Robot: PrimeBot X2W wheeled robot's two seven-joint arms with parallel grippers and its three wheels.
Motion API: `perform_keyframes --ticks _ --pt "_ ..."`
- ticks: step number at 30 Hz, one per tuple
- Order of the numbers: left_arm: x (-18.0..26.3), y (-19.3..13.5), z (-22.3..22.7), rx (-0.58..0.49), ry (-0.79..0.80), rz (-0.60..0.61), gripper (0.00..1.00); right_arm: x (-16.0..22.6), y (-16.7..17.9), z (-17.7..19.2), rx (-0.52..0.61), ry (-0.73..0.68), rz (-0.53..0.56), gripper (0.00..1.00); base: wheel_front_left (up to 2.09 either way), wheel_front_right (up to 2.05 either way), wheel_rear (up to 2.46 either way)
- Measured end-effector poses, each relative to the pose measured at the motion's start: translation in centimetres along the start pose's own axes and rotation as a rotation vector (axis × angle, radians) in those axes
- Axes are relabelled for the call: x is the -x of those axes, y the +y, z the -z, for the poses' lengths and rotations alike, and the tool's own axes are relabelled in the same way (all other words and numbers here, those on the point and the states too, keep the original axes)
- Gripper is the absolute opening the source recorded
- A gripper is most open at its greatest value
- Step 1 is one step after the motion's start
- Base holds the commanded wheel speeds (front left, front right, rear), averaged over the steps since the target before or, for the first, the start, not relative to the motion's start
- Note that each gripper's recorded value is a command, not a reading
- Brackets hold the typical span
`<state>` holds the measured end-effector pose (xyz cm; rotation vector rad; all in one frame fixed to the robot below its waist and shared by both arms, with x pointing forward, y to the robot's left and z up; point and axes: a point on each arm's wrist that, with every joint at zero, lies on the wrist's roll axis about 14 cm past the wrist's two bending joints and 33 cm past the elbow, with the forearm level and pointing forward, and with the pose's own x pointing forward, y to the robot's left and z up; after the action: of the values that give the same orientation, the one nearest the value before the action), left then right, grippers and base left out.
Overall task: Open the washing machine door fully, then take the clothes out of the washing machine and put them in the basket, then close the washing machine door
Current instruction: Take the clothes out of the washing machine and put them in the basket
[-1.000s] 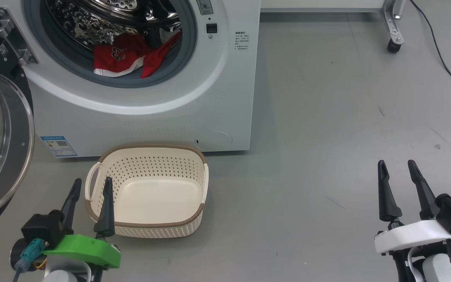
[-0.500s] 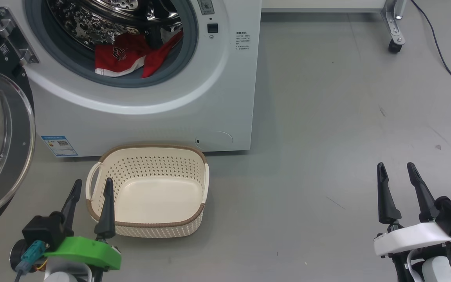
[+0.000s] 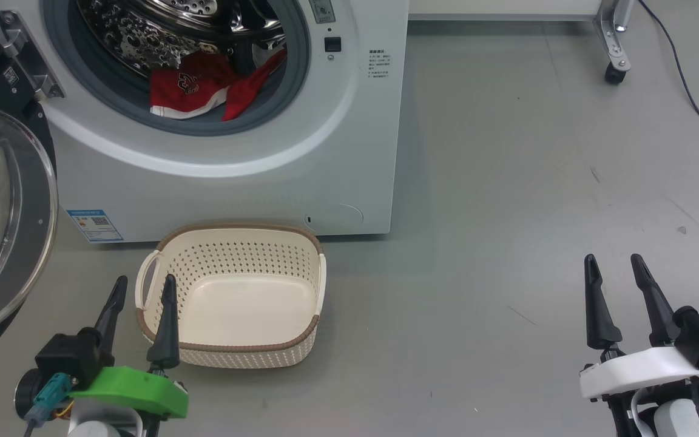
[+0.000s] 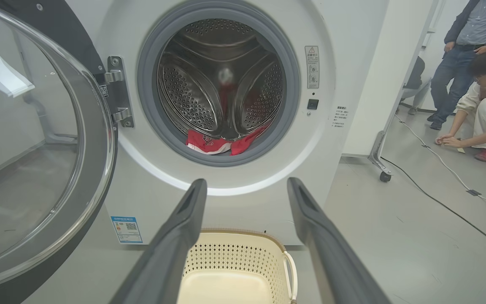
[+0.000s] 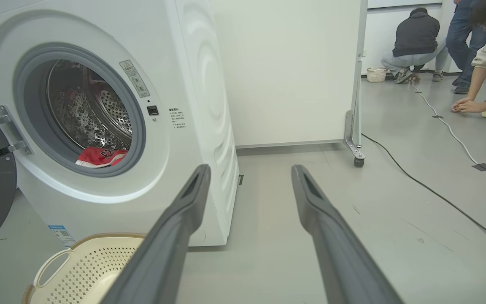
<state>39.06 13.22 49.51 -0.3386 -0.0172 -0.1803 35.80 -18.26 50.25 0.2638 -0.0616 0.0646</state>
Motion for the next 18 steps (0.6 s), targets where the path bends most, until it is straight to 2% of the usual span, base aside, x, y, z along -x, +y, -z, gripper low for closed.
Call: perform_keyframes --ticks 9,18 --pt "0.10 -0.07 -0.24 0.001 -0.007 0.004 1.00 -0.02 0.19 -0.05 0.000 -0.002 -0.006 1.00 0.09 -0.09 0.00" --pt "0.06 -0.44 -0.51 0.013 -0.018 0.012 1.00 -0.01 0.18 -0.04 0.000 -0.001 -0.006 1.00 0.42 -0.46 0.05"
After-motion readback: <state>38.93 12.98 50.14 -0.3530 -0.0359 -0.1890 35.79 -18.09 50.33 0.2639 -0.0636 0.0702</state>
